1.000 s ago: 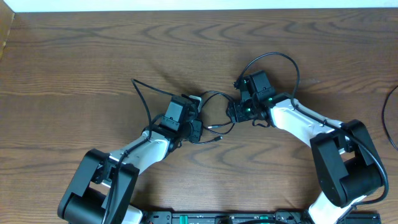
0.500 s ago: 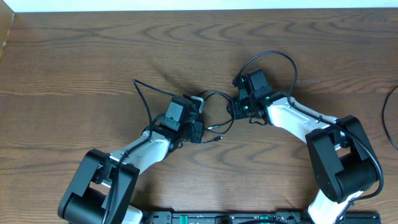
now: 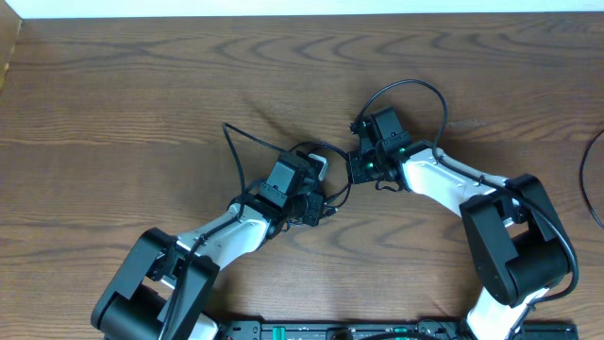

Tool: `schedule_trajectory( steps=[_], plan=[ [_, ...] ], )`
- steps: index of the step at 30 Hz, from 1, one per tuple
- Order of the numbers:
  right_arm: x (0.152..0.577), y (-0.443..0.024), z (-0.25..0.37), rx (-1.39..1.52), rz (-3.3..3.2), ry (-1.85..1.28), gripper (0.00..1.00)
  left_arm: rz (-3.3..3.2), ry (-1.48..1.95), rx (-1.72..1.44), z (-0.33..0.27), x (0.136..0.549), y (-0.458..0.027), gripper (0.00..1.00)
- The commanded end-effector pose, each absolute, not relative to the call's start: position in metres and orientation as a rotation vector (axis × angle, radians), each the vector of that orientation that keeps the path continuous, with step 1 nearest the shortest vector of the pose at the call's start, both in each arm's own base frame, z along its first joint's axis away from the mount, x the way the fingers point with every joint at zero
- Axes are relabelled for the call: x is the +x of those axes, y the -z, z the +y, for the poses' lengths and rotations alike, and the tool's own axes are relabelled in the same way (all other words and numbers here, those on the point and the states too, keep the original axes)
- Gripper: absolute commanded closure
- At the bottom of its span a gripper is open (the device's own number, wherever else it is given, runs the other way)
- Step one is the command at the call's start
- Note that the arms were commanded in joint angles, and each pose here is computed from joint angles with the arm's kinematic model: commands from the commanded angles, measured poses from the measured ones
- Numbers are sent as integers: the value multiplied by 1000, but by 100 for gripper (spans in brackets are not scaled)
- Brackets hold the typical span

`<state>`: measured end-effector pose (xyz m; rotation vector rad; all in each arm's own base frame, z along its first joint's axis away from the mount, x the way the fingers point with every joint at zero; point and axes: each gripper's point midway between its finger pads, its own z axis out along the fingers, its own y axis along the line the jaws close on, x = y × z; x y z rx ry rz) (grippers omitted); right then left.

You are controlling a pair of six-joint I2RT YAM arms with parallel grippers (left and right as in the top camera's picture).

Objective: Untangle cables
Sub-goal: 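Grasp the black cable with both grippers near its USB plug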

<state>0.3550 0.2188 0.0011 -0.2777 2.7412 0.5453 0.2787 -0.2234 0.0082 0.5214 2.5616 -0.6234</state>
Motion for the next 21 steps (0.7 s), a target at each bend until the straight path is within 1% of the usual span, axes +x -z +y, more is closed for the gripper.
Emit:
schedule_trajectory(
  steps=[1,7,11,14,15,21],
  plan=[
    [344,16,217,-258,2802,-530,99,2574,644,499,-224,275,-10,84],
    [346,14,213,-218,2802,-503,99,2597,649,497,-223,270,-7,84],
    [353,1,206,-216,2762,-447,99,2600,685,512,-227,266,-8,83],
    [358,-16,206,-221,2718,-459,99,2580,765,537,-236,263,-14,83],
    [359,-21,205,-218,2707,-463,99,2570,794,547,-240,262,-16,79],
    [361,-36,203,-210,2681,-470,99,2452,1026,635,-267,257,-40,78]
  ],
)
